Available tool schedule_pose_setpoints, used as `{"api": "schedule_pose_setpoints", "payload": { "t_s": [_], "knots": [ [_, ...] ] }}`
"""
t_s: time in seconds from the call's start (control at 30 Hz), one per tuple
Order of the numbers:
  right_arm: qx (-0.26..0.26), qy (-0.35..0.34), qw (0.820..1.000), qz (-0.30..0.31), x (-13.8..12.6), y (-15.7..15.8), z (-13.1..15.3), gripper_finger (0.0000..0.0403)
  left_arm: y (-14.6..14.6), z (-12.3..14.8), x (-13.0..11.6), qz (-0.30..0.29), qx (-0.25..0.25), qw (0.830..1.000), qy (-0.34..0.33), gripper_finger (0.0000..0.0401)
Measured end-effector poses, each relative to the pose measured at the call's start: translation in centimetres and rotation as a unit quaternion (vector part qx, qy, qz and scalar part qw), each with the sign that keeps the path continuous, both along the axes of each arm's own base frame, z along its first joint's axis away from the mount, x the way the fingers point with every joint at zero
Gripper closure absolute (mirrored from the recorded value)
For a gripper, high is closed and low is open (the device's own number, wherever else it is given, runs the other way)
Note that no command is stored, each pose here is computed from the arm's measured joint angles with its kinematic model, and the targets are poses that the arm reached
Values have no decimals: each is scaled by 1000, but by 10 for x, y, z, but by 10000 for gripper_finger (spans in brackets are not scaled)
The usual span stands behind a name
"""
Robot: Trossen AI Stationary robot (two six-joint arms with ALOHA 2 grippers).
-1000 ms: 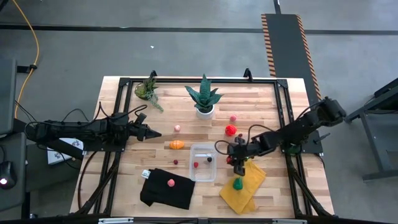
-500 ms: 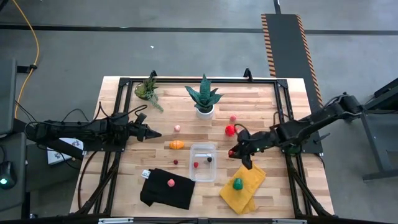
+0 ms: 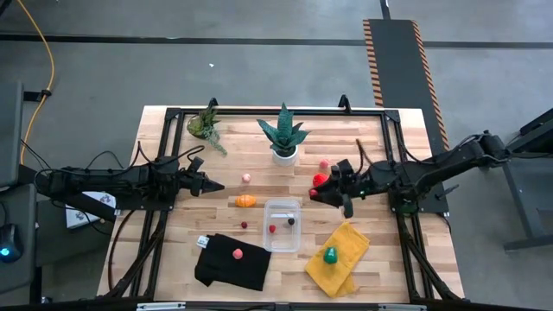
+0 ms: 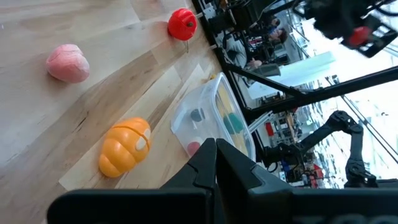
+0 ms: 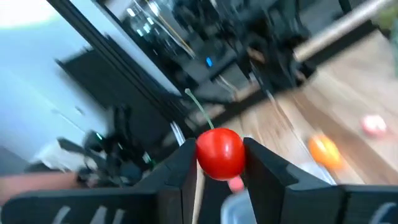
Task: Pick and placing Produce into tupperware
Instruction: Put the bottom right cherry into the transparent container
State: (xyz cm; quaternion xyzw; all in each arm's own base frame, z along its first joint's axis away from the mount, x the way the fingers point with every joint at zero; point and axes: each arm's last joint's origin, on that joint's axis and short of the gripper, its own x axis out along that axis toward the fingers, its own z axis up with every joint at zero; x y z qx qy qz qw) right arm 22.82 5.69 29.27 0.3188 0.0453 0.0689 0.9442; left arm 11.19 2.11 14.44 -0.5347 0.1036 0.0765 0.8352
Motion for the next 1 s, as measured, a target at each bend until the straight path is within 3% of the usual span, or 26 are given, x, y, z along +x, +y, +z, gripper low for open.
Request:
{"api": "schedule_pose_setpoints", "payload": {
  "t_s": [0.27, 0.43, 0.53, 0.67, 0.83, 1.0],
  "knots": [
    [-32, -142, 989, -22, -1, -8, 28, 308, 0, 0, 0, 0, -1, 1000, 0, 400],
    [-98, -177, 978, -41, 2, -15, 67, 308, 0, 0, 0, 1, -3, 1000, 0, 400],
    [-166, -149, 974, -38, 2, -19, 99, 308, 0, 0, 0, 3, -10, 1000, 0, 400],
    [-243, -53, 967, -55, -8, -30, 142, 308, 0, 0, 0, 3, -13, 1000, 0, 400],
    [-279, -14, 958, -71, -20, -39, 188, 308, 0, 0, 0, 3, -12, 1000, 0, 400],
    [-301, 78, 948, -60, -14, -44, 201, 308, 0, 0, 0, 1, -1, 1000, 0, 400]
  ]
}}
